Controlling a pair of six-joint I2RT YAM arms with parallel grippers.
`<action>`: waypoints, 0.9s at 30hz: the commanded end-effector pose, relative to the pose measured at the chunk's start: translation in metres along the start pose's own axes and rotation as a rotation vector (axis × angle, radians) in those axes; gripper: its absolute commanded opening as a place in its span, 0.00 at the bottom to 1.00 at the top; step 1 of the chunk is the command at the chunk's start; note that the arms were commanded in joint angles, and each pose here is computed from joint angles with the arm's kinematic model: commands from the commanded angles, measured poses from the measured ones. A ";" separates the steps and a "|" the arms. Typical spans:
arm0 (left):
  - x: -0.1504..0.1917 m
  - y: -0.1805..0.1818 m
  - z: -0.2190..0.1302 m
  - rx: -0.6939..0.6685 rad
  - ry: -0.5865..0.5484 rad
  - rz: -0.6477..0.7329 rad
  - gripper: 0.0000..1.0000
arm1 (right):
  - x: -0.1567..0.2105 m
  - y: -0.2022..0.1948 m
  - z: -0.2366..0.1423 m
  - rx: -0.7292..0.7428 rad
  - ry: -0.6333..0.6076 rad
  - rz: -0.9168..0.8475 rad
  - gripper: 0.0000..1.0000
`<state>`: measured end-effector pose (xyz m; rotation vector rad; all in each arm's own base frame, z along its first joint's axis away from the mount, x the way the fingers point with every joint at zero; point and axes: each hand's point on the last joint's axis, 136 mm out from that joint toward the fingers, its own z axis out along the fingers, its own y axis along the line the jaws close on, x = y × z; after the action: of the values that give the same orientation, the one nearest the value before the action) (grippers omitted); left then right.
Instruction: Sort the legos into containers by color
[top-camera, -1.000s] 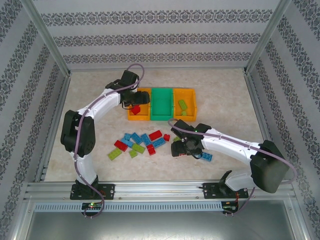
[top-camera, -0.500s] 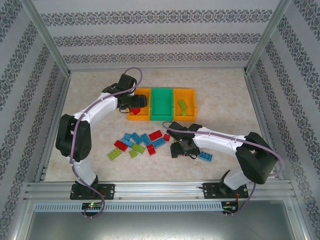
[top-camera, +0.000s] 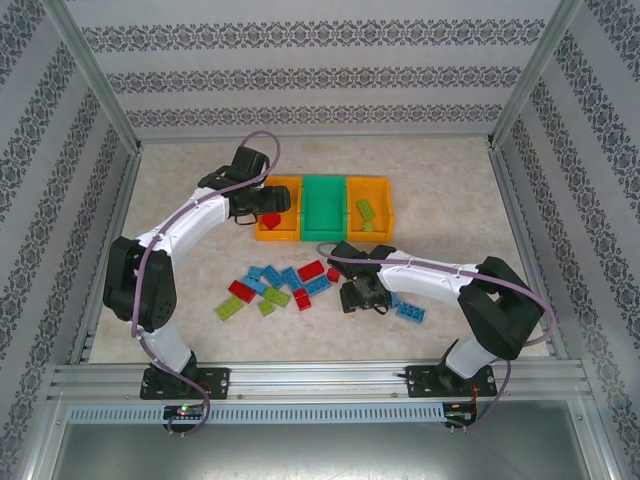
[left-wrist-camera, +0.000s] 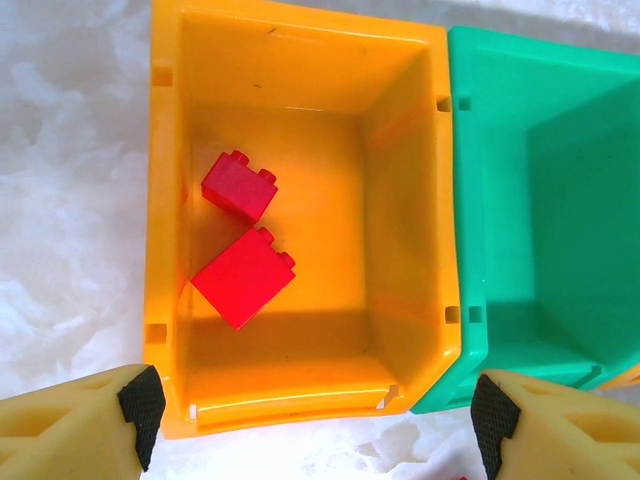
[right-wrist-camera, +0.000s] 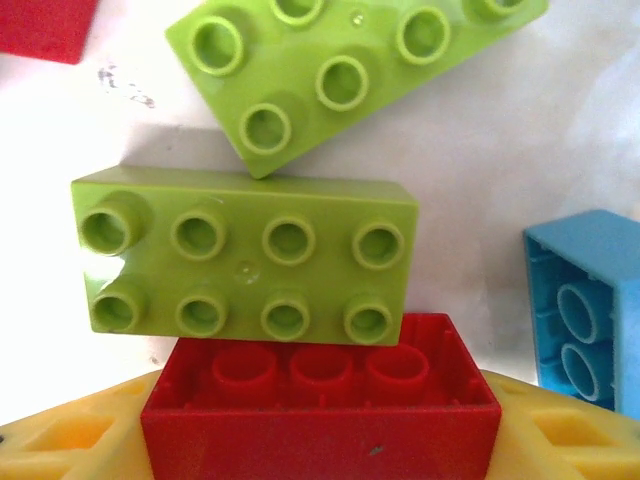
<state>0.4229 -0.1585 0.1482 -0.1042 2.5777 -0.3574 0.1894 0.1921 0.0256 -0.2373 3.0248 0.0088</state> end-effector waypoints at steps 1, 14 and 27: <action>0.004 0.005 -0.010 -0.034 -0.016 0.029 0.83 | -0.007 0.011 -0.020 -0.054 -0.053 -0.024 0.52; 0.031 0.035 -0.023 -0.137 -0.017 0.031 0.89 | -0.115 0.089 -0.110 -0.566 -0.337 -0.009 0.52; 0.092 0.077 -0.034 -0.230 0.055 0.048 0.94 | -0.251 0.140 -0.110 -0.735 -0.355 0.123 0.50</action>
<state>0.3385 -0.0977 0.1105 -0.1480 2.6481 -0.0911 0.3859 0.3585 0.1558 -0.1373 2.5488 0.9742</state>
